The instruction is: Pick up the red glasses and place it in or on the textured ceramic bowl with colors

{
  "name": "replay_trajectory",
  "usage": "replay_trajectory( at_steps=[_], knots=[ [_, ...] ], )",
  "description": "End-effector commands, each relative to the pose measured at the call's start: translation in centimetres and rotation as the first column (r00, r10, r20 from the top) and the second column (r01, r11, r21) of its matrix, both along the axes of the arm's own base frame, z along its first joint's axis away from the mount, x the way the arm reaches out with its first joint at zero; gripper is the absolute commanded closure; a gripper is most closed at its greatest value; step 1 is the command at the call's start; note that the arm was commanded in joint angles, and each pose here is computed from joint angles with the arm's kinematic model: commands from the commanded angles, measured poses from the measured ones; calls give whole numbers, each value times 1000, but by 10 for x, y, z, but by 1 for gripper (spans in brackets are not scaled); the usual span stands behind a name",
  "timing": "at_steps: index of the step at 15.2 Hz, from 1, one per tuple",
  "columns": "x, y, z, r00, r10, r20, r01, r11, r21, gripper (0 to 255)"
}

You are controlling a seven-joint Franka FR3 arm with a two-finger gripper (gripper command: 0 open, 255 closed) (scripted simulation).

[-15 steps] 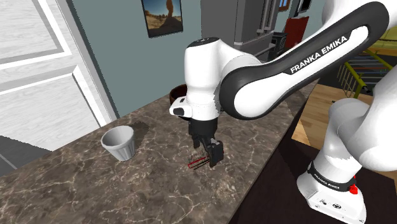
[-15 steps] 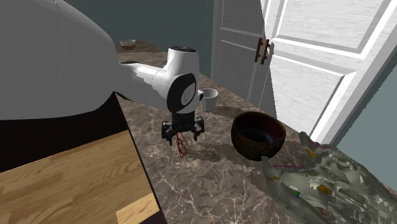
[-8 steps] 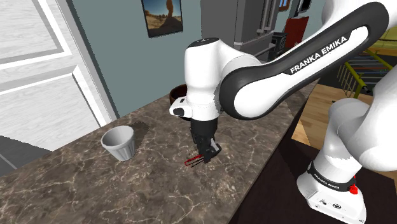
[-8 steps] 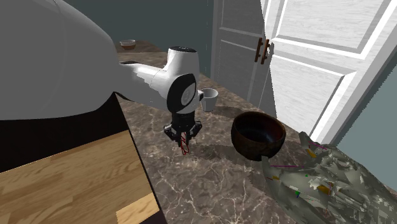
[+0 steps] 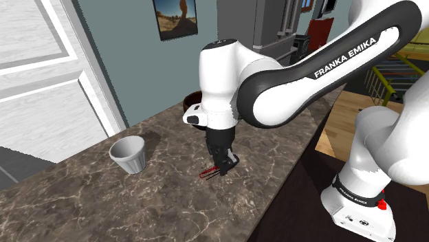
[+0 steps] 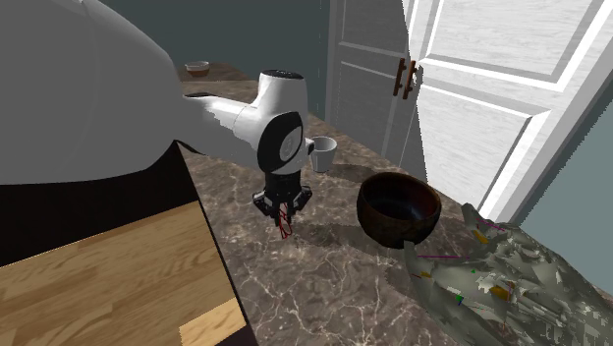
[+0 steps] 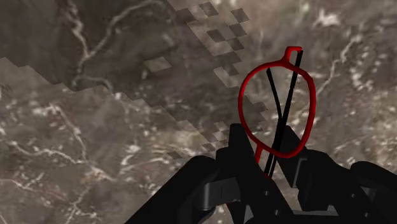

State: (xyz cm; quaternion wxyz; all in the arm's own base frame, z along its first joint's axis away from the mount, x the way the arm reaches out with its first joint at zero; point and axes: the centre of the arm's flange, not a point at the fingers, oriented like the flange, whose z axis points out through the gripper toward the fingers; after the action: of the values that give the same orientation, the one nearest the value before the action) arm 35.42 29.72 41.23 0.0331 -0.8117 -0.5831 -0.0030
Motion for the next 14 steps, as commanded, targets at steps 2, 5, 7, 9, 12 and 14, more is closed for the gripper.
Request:
replay_trajectory(
  at_steps=[2, 5, 7, 9, 12, 14],
  knots=[
    [0, 0, 13, 1000, 0, 0, 0, 1000, 0, 255],
    [0, 0, 29, 1000, 0, 0, 0, 1000, 0, 255],
    [0, 0, 39, 1000, 0, 0, 0, 1000, 0, 255],
    [0, 0, 50, 1000, 0, 0, 0, 1000, 0, 255],
    [0, 0, 66, 1000, 0, 0, 0, 1000, 0, 255],
    [0, 0, 76, 1000, 0, 0, 0, 1000, 0, 255]
  ],
)
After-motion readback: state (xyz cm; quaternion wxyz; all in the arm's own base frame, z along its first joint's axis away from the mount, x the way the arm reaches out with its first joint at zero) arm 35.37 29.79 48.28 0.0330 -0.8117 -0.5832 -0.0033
